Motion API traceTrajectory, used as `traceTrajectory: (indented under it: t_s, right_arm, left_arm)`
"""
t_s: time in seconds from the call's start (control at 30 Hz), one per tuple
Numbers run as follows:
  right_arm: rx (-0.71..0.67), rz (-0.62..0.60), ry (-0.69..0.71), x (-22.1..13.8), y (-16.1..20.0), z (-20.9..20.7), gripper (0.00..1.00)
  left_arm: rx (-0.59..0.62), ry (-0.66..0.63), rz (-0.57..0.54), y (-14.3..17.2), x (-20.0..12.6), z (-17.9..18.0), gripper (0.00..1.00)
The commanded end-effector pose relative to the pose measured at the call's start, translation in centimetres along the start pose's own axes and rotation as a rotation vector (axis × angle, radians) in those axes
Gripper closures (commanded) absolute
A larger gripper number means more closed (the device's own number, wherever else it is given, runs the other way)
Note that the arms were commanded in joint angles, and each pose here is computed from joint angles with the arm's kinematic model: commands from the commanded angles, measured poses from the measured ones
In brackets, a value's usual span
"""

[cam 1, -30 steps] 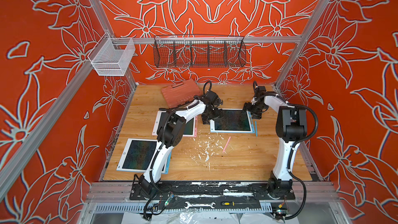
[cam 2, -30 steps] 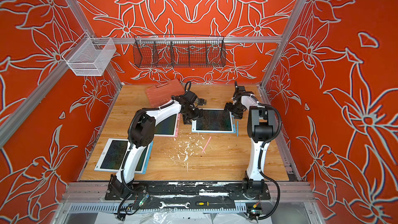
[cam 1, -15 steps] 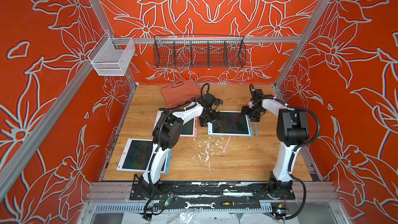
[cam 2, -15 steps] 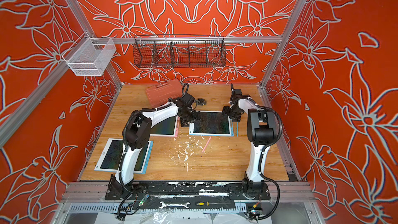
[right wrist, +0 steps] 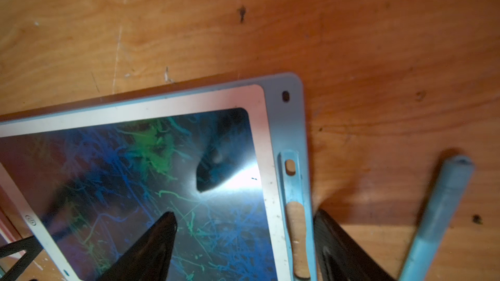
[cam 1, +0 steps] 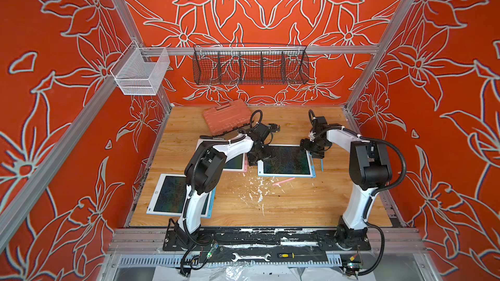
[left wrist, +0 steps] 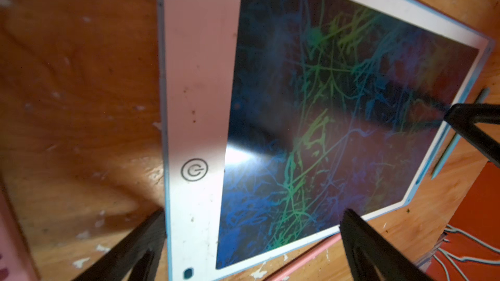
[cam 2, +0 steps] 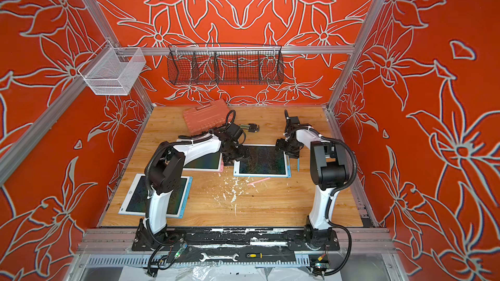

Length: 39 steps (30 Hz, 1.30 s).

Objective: Place the stylus back onto the writing tablet
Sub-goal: Move the writing tablet to the center of the board.

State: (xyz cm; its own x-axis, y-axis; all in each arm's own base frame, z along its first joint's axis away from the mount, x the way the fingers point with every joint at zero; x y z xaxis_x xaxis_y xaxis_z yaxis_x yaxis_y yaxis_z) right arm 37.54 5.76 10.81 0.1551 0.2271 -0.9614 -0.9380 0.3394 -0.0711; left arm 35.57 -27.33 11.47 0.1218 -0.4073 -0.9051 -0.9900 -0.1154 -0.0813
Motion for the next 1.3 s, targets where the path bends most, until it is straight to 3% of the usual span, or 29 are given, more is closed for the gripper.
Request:
traceTrajectory:
  t_s: [0.0,0.83,1.27]
  right_arm:
    - [-0.003,0.139,-0.017,1.5,3.1,0.4,0.19]
    - [-0.045,0.163,-0.007,2.0,5.1,1.4,0.19]
    - [-0.070,0.127,0.004,0.6,4.4,2.0,0.15]
  left_arm:
    - [-0.033,-0.044,0.102,2.6,3.0,1.0,0.01]
    - [-0.062,-0.055,0.122,5.8,3.7,1.0,0.02]
    - [-0.069,-0.100,0.111,5.2,2.8,1.0,0.03]
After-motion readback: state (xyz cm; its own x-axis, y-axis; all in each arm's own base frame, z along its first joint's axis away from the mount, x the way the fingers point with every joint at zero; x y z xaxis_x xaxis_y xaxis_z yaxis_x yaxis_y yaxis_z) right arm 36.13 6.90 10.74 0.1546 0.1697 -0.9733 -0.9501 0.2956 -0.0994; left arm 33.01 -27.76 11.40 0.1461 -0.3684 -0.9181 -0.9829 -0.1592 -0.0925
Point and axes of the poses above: each gripper's point midway between its finger pads, its own x axis out along the fingers, its own z axis along the line the jaws close on, y = z × x, the point moved 8 cm from there along -x, back along the fingers, and after that the axes turned 5 degrees about x, right-handed, at the moved point
